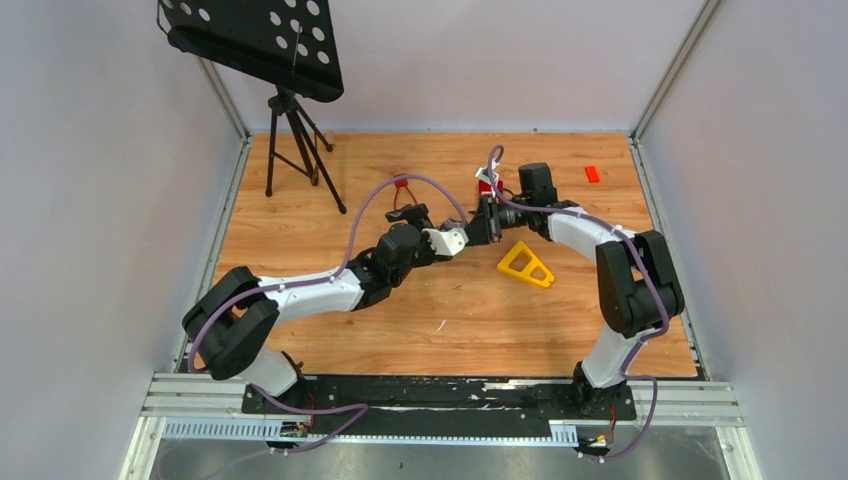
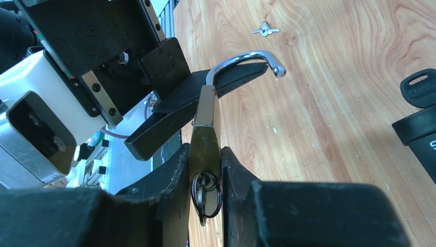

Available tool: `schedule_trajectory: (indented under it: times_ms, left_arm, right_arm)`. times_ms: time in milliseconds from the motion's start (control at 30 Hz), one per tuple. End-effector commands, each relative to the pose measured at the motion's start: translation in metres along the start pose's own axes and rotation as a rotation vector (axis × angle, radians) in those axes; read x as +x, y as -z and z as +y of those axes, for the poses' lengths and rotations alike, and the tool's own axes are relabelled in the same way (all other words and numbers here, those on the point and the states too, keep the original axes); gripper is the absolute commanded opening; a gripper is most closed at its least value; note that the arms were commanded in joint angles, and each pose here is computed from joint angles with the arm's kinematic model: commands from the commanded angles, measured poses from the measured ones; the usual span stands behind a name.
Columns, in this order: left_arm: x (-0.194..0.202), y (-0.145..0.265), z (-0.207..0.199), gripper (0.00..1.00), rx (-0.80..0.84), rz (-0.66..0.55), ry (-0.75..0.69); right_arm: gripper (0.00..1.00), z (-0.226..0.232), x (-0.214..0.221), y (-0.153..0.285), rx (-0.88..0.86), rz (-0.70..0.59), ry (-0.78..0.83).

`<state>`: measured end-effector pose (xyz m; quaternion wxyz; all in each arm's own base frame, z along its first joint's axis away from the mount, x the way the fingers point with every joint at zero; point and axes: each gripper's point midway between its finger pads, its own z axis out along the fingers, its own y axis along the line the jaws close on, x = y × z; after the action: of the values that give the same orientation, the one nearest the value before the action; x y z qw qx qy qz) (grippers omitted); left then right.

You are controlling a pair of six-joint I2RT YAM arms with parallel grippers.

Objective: Unlock with the key

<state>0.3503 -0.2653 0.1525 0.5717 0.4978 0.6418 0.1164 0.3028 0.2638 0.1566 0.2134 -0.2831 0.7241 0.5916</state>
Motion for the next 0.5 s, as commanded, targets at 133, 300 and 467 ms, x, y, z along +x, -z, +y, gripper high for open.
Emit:
schedule_trajectory:
  times_ms: [133, 300, 467]
  left_arm:
    - [-0.006, 0.017, 0.039, 1.00, -0.218, -0.013, -0.124]
    - [-0.012, 0.017, 0.025, 1.00, -0.109, -0.039, -0.131]
    - [-0.009, 0.013, 0.011, 1.00, -0.040, -0.026, -0.110]
  right_arm:
    - [0.00, -0.004, -0.027, 0.029, 0.068, -0.081, 0.015]
    - [0.00, -0.022, -0.038, 0.057, 0.147, -0.142, -0.020]
    - [0.00, -0.035, -0.053, 0.098, 0.224, -0.242, -0.034]
